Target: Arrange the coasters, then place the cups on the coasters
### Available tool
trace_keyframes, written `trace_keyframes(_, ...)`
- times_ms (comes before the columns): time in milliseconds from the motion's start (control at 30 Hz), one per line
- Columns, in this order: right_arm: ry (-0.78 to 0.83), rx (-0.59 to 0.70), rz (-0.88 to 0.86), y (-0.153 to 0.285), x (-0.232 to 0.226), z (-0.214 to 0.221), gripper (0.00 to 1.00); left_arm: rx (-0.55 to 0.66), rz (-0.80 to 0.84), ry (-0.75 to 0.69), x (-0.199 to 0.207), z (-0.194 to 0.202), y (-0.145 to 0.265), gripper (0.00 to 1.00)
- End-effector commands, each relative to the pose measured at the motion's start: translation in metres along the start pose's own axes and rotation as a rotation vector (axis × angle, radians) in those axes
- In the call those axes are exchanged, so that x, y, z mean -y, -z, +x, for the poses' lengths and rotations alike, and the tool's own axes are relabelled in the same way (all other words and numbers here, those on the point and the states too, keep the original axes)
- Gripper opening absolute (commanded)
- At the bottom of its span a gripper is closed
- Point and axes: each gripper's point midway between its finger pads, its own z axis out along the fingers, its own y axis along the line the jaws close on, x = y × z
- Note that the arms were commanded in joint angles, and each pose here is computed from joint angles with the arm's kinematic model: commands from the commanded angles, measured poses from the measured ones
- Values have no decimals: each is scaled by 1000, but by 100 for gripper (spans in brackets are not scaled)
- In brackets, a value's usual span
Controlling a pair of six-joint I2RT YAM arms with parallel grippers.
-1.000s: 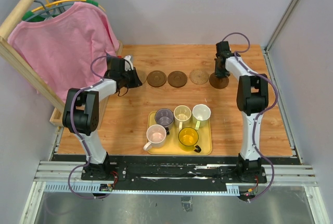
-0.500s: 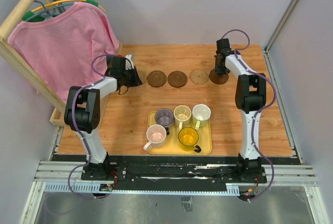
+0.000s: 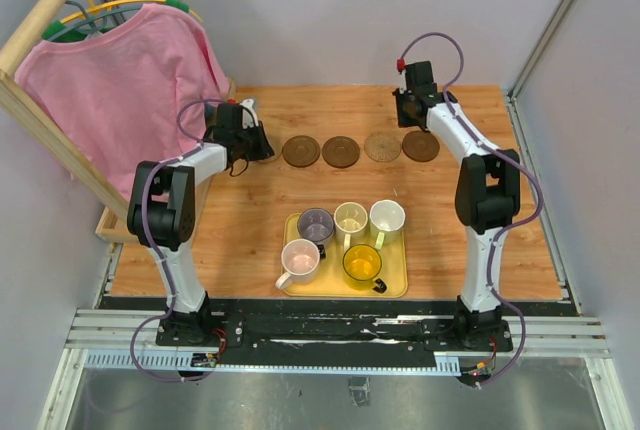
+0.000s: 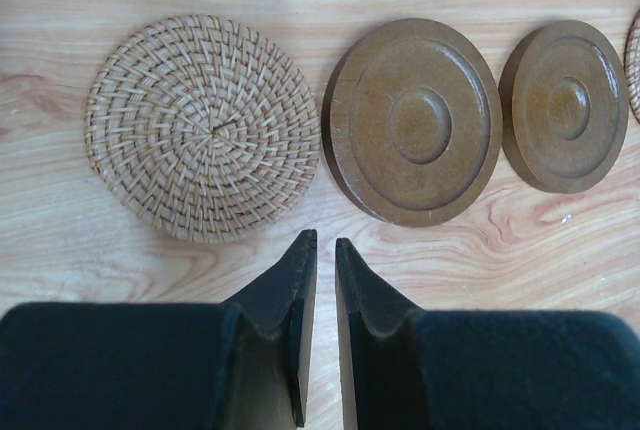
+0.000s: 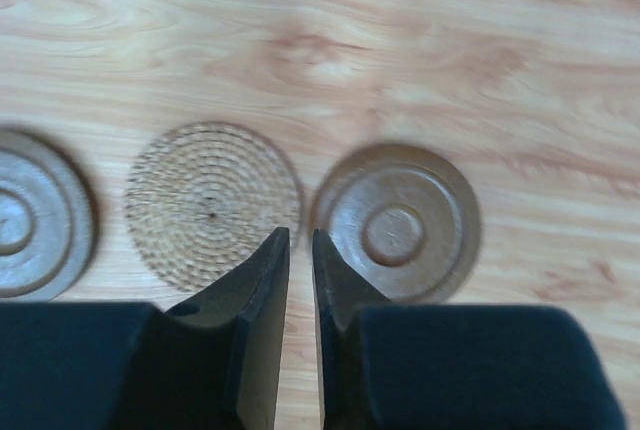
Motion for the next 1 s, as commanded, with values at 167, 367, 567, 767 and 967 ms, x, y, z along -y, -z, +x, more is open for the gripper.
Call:
trace_keyframes(167,183,-40,-175,-26,-72,22,16,18,165,-4,24,-3,-11,18)
trace_keyframes(367,175,-93,-206,-47,-83,36,14,-10,177,-2,26,10,-15,18)
trace_keyframes(567,160,-140,-211,-54,-84,53,11,-15,178,0,25,12,-16,18)
trace_keyframes(767,153,-180,-227,-47,-91,73,7,-22,176,3,24,15,-17,18)
trace_keyframes(967,164,-200,-240,-40,-103,88,7,-28,171,8,23,17,-16,18)
